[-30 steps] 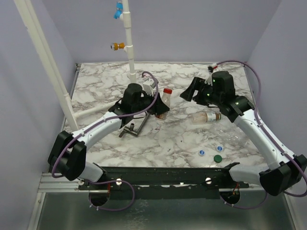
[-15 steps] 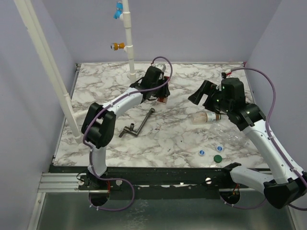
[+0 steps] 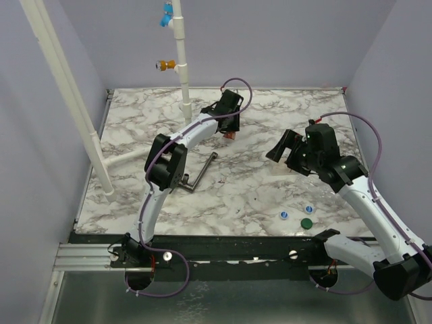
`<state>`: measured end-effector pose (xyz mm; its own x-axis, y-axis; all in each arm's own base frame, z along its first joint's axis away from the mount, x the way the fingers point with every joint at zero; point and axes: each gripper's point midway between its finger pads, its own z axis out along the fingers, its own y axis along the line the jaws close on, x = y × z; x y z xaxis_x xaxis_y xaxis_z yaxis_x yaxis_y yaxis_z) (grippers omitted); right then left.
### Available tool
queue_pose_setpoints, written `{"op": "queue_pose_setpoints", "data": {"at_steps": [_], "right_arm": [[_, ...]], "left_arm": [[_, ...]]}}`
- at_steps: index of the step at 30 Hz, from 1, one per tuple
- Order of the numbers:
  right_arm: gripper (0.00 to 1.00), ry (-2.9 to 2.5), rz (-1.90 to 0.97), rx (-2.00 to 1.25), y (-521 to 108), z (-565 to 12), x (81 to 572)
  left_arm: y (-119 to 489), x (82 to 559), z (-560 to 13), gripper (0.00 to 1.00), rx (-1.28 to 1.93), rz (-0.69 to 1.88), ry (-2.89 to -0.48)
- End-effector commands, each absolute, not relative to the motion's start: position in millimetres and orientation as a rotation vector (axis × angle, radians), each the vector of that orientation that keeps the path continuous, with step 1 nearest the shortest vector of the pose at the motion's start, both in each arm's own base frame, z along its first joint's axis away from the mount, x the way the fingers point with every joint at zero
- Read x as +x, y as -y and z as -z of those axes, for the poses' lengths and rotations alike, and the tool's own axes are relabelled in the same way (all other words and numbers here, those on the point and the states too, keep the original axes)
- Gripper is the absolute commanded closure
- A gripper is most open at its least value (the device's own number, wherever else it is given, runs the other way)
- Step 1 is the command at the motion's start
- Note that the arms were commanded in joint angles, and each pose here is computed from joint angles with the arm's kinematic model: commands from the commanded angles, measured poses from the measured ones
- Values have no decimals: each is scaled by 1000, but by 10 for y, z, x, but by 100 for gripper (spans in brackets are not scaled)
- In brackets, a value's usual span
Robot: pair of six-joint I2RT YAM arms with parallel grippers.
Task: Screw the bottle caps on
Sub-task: Place the plastic bottle at the center of the board.
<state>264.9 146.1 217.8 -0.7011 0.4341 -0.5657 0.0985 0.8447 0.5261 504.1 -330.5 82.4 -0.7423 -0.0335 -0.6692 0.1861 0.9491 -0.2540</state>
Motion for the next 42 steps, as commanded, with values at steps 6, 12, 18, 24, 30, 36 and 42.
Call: {"op": "queue_pose_setpoints", "data": {"at_steps": [6,12,18,24,30,36,42], "right_arm": [[4,-2318,-531,427,-1325,-2048,2568],[4,-2323,-523,432,-1312,-2007,2558],[3,-2323,-518,445,-1306,-1978,2568],[3,-2328,-504,461,-1285,-1959,2558],[0,-2340,-471,492,-1240,-1961,2546],[0,-2373,-414,577,-1158,-1845,2490],[0,-2449,-260,764,-960,-1541,2298]], "left_arm": [[3047,5179,-468,52,27,211,-2453],[3016,5198,-408,25,32,192,-2457],[3036,5257,-567,17,50,201,-2421],[3074,5305,-869,1,87,230,-2368],[3022,5225,-1074,1,103,219,-2346],[2991,5136,-1470,1,149,236,-2290],[3204,4616,-1840,1,283,338,-2261]]}}
